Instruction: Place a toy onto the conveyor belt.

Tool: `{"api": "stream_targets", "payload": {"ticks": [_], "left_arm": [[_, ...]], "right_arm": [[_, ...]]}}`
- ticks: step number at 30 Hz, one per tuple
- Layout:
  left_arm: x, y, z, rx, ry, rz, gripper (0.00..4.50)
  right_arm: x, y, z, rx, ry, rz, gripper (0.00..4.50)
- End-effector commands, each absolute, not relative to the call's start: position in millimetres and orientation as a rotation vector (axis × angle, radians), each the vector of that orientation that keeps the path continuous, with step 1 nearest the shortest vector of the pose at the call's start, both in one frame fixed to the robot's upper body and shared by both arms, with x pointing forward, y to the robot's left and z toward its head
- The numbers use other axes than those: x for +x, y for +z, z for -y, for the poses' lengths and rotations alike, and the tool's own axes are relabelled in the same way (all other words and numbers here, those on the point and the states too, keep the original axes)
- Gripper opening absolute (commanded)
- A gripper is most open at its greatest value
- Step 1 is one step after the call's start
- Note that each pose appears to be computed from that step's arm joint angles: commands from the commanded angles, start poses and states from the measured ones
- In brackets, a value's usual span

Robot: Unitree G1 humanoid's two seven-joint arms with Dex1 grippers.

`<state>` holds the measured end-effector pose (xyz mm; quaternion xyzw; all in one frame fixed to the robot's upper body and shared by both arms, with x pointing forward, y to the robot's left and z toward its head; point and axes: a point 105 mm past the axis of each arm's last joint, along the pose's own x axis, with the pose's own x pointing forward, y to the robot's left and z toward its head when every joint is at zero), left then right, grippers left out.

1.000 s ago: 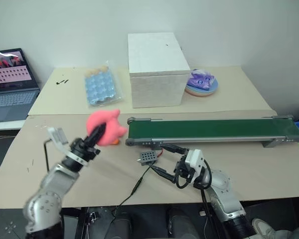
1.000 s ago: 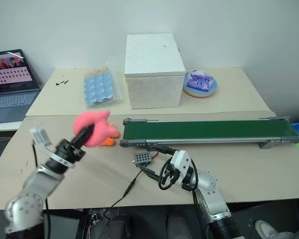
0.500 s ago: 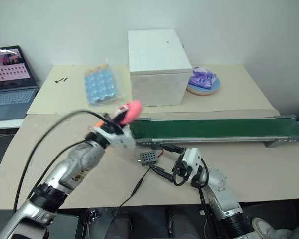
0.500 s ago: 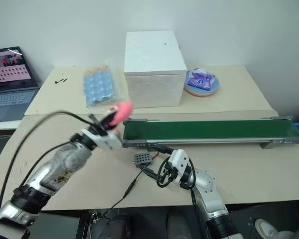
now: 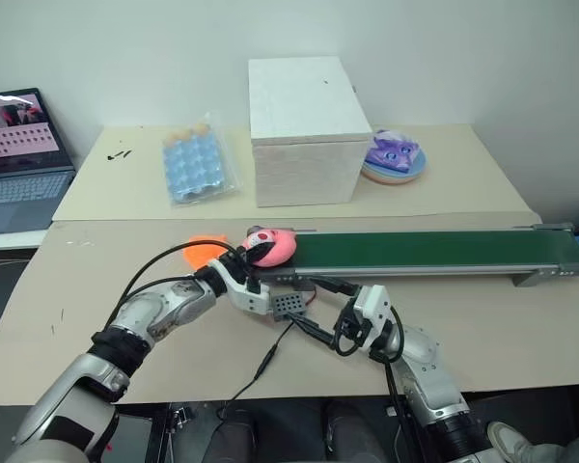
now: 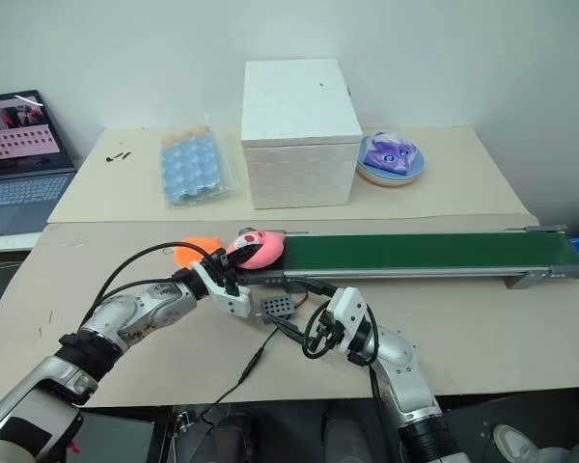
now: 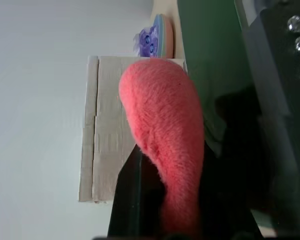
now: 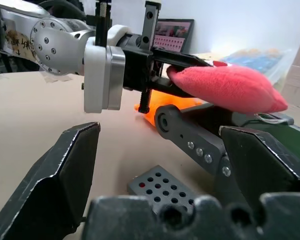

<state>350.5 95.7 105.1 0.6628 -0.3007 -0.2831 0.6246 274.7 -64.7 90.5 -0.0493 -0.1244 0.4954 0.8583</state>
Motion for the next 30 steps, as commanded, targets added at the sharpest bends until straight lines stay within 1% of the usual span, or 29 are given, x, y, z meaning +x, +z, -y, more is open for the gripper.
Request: {"api": "stream_targets", "payload": {"ticks": [1,2,3,4,5,6,8,16,21,25,30], "left_arm": [[351.5,114.4,-92.9,1.483,-0.644,0.722,2.13],[352.2,114.8,-93.4,1.486,-0.639,0.721,2.57],[352.7,115.2,-93.8,1.49,-0.635,0.721,2.8],[354.5,116.2,-95.6,1.494,-0.62,0.714,3.24],[355.9,116.9,-97.1,1.497,-0.611,0.709,3.51],[356.7,117.4,-98.2,1.499,-0.605,0.706,3.92],[358.5,118.3,-100.8,1.503,-0.596,0.695,4.41],[359.3,128.8,-107.7,1.457,-0.575,0.664,4.41],[349.3,139.0,-108.5,1.358,-0.636,0.63,4.41],[344.3,146.6,-110.0,1.342,-0.67,0.613,4.41],[351.5,148.6,-107.3,1.371,-0.693,0.593,4.41]], "right_arm": [[274.7,103.2,66.2,-0.105,1.026,0.315,4.5],[274.9,103.2,66.1,-0.105,1.026,0.315,4.5],[275.1,103.1,66.0,-0.106,1.026,0.315,4.5],[275.2,103.1,65.9,-0.105,1.026,0.315,4.5],[275.3,102.8,65.6,-0.105,1.026,0.314,4.5],[275.4,102.7,65.5,-0.105,1.026,0.314,4.5],[275.4,102.4,65.3,-0.104,1.027,0.314,4.5],[276.2,102.4,64.4,-0.106,1.03,0.313,4.5],[278.0,102.6,66.2,-0.111,1.026,0.313,4.5],[278.0,102.5,65.7,-0.109,1.026,0.314,4.5],[277.1,102.1,63.5,-0.105,1.027,0.314,4.5]]}}
